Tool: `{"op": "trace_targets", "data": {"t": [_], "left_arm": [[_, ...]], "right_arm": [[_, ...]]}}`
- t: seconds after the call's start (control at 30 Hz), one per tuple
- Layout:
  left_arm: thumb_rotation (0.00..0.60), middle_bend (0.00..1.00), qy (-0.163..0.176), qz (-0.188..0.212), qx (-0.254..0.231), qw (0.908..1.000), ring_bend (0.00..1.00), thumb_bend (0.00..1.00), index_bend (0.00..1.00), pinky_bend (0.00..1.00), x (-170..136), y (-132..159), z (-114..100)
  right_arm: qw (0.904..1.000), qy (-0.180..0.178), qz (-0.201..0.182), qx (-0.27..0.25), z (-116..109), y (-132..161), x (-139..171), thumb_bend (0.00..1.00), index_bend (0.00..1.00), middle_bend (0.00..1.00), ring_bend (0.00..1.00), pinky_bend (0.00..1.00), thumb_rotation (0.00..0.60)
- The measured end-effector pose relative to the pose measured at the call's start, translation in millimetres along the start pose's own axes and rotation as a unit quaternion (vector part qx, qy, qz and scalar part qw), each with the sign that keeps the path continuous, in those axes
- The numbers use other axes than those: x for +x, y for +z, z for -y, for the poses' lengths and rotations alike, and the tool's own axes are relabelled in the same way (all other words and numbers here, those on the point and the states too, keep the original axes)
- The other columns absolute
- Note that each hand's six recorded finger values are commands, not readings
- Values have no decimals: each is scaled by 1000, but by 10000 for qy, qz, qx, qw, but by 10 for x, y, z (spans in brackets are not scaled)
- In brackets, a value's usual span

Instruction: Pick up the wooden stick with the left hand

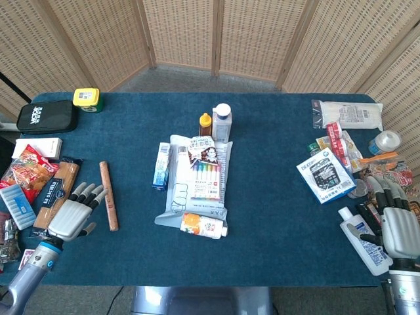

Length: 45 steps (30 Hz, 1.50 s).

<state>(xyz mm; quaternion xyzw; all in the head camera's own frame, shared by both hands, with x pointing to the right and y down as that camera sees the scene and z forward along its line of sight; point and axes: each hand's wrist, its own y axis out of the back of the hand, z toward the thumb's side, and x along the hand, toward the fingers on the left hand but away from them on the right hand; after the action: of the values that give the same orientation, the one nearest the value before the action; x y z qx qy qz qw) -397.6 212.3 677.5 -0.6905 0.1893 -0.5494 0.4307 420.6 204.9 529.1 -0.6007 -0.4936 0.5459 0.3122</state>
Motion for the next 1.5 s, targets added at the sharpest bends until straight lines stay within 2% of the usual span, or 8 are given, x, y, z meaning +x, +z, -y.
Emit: {"op": "trace_targets", "data": {"t": [0.13, 0.27, 0.57, 0.87, 1.03, 1.33, 1.5], "left_arm": [[600, 0, 50, 65, -64, 9999, 0, 337, 0, 0, 91, 86, 26], [600, 0, 87, 156, 74, 9998, 0, 337, 0, 0, 227, 172, 40], [600, 0, 212, 228, 104, 9995, 0, 338, 0, 0, 468, 297, -39], [600, 0, 55, 305, 44, 9995, 0, 338, 0, 0, 681, 390, -6], [600, 0, 22, 321, -57, 9995, 0, 338, 0, 0, 756, 352, -26], [600, 0, 553, 160, -555, 9968, 0, 337, 0, 0, 723, 180, -276], [600, 0, 468, 228, -648, 9965, 0, 338, 0, 0, 616, 81, -320]], "right_arm": [[10000, -10, 38, -78, -8, -33, 32, 0, 0, 0, 0, 0, 600], [9999, -30, 70, -148, -16, -67, 66, 0, 0, 0, 0, 0, 600], [9996, -117, 195, -186, -70, -169, 151, 0, 0, 0, 0, 0, 600], [9994, -155, 237, -197, -90, -196, 188, 0, 0, 0, 0, 0, 600], [9991, -195, 308, -197, -108, -231, 217, 0, 0, 0, 0, 0, 600], [9992, -130, 315, -219, -67, -213, 212, 0, 0, 0, 0, 0, 600], [9993, -138, 294, -208, -71, -192, 203, 0, 0, 0, 0, 0, 600]]}}
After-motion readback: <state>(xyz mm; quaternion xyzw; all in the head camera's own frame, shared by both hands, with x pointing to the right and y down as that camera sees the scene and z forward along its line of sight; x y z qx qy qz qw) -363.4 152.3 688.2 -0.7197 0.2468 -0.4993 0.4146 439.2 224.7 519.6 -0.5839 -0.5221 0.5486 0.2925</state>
